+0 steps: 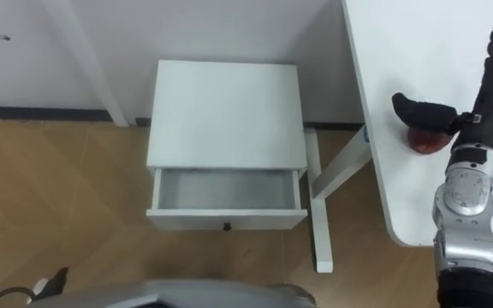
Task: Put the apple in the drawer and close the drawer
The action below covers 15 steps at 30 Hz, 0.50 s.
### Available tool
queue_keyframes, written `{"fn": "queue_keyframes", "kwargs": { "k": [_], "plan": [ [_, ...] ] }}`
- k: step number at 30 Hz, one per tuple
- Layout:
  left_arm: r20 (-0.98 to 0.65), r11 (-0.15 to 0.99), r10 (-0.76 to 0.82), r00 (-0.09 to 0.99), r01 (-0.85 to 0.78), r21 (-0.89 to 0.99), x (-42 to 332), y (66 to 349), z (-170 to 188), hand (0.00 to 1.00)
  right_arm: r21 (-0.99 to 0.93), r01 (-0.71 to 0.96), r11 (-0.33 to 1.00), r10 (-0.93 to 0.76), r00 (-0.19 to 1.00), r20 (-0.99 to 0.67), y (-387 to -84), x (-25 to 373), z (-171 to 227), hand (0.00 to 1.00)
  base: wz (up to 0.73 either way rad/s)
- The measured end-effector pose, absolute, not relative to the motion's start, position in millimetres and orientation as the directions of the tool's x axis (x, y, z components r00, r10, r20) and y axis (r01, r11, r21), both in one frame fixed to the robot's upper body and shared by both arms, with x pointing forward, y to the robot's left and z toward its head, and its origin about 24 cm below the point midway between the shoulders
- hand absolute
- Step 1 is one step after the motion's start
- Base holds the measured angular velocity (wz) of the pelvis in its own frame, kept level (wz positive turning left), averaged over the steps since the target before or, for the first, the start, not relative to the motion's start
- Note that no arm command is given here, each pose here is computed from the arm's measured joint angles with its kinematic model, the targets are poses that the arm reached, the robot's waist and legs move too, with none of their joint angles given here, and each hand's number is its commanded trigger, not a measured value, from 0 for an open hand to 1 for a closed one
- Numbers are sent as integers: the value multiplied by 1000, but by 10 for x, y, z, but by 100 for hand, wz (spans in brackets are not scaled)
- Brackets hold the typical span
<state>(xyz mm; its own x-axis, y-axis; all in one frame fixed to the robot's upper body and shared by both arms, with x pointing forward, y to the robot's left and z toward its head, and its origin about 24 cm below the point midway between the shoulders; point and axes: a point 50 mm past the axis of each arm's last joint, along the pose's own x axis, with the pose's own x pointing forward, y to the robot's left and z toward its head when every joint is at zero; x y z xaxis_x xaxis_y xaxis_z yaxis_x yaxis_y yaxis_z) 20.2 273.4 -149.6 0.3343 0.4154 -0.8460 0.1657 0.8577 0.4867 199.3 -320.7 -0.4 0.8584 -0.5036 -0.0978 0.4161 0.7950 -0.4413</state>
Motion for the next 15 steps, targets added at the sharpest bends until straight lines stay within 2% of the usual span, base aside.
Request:
{"fn": "queue_keyframes", "kwargs": {
  "k": [6, 15],
  "plan": [
    [-845, 856, 420, 331, 165, 490, 194, 2741, -1496, 0, -454, 375, 808, -503, 841, -199, -3253, 1902, -184, 0, 0],
    [-851, 857, 422, 313, 169, 487, 135, 2741, -1505, 0, -457, 353, 816, -499, 829, -252, -3278, 1839, -285, 0, 0]
  ]
}}
